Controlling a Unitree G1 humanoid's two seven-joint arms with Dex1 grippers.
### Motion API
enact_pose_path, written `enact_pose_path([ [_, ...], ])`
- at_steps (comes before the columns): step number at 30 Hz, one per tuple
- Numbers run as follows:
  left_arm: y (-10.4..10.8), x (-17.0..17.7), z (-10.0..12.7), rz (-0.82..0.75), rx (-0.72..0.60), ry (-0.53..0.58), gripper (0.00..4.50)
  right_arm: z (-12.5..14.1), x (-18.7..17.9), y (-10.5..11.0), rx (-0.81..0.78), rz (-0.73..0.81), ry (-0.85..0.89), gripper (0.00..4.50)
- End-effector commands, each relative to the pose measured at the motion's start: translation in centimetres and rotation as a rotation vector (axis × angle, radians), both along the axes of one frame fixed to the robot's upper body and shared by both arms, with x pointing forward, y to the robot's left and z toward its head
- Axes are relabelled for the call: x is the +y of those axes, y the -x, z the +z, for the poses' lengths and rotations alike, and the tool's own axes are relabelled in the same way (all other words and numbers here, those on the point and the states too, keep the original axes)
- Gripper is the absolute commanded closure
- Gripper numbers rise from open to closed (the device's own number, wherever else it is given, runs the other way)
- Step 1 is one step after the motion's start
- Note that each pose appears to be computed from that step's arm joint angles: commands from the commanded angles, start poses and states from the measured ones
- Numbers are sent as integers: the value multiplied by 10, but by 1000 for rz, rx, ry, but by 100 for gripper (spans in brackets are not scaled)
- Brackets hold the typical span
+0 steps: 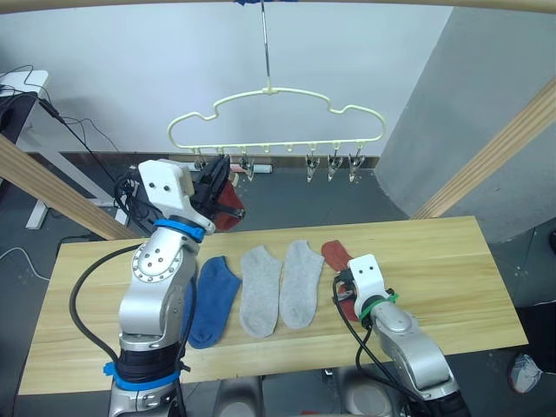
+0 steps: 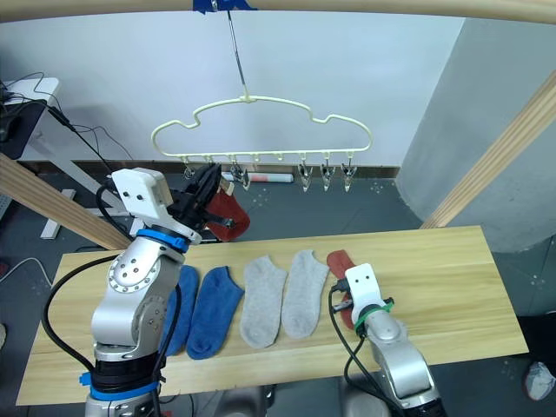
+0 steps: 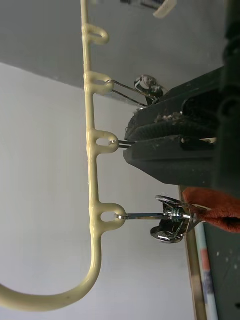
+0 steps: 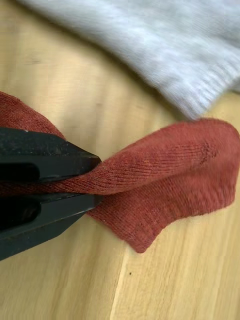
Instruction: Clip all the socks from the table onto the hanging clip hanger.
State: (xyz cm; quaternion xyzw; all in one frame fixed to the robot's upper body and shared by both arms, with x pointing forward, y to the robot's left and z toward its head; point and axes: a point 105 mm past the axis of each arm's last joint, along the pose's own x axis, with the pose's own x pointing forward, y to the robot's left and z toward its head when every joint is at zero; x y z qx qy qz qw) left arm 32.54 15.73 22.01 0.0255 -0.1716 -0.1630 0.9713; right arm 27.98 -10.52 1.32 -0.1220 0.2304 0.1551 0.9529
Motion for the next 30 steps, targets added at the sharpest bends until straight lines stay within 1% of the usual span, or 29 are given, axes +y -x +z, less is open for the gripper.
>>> enact_pose_path([
  [1, 13, 3, 23, -88, -30, 36, 450, 47, 23, -1, -206, 224, 37, 449],
  [2, 14, 4, 25, -111, -18, 46, 450, 60, 33, 0, -277, 309, 59, 449],
  [3, 15, 4, 27, -125, -9, 53, 450, 68, 38, 2, -320, 362, 73, 449],
  [4, 17, 3, 29, -143, 2, 63, 450, 75, 45, 3, -352, 403, 69, 449],
  [5, 17, 4, 32, -156, 17, 95, 450, 87, 57, 5, -414, 459, 48, 449],
  [7, 19, 4, 38, -179, 38, 135, 450, 107, 74, 6, -516, 517, 15, 449],
  [10, 21, 1, 42, -212, 65, 147, 450, 125, 95, 7, -601, 565, -49, 449],
  [13, 23, -2, 45, -238, 84, 175, 450, 128, 109, 7, -625, 583, -94, 449],
  [16, 22, -5, 49, -259, 109, 229, 450, 132, 123, 5, -650, 597, -132, 449],
  [19, 20, -4, 50, -251, 125, 247, 450, 137, 134, 3, -676, 594, -168, 449],
  [26, 20, -2, 48, -252, 160, 287, 450, 143, 140, 3, -712, 571, -207, 449],
  [30, 19, 1, 48, -243, 161, 288, 450, 144, 139, 3, -726, 553, -217, 449],
])
